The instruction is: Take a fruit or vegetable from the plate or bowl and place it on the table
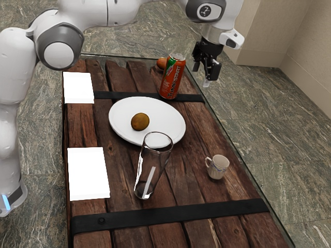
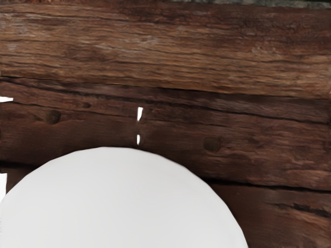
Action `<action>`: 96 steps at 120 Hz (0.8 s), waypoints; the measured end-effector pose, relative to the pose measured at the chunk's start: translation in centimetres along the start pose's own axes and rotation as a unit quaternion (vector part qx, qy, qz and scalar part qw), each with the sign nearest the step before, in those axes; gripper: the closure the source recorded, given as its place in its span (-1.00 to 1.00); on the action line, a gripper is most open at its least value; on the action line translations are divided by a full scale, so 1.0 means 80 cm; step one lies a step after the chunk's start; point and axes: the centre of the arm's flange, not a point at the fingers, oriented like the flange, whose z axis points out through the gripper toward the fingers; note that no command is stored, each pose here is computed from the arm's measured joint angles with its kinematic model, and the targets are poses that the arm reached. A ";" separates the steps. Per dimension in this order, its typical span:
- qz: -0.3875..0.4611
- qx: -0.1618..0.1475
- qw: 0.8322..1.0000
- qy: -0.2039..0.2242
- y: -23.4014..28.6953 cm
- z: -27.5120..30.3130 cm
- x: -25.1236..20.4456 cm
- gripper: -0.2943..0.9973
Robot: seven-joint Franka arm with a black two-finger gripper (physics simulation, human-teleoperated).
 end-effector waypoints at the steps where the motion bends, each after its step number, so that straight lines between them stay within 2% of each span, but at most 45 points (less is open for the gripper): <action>1: 0.000 0.000 1.000 0.000 0.000 0.000 0.000 -0.54; 19: 0.007 -0.002 1.000 0.001 -0.001 -0.001 -0.001 -0.54; 31: -0.014 -0.017 1.000 0.006 -0.031 -0.012 -0.009 -0.54; 45: -0.025 -0.038 0.999 -0.017 -0.010 -0.007 -0.020 -0.54; 51: -0.045 -0.044 0.997 -0.041 -0.001 -0.008 -0.057 -0.54; 62: -0.100 -0.048 0.990 -0.088 -0.001 0.029 -0.165 -0.54; 72: -0.158 -0.051 0.981 -0.099 -0.011 0.058 -0.232 -0.54; 79: -0.192 -0.052 0.975 -0.100 -0.012 0.089 -0.255 -0.54; 87: -0.226 -0.048 0.969 -0.088 -0.014 0.110 -0.252 -0.54; 96: -0.257 -0.039 0.963 -0.068 -0.016 0.116 -0.192 -0.54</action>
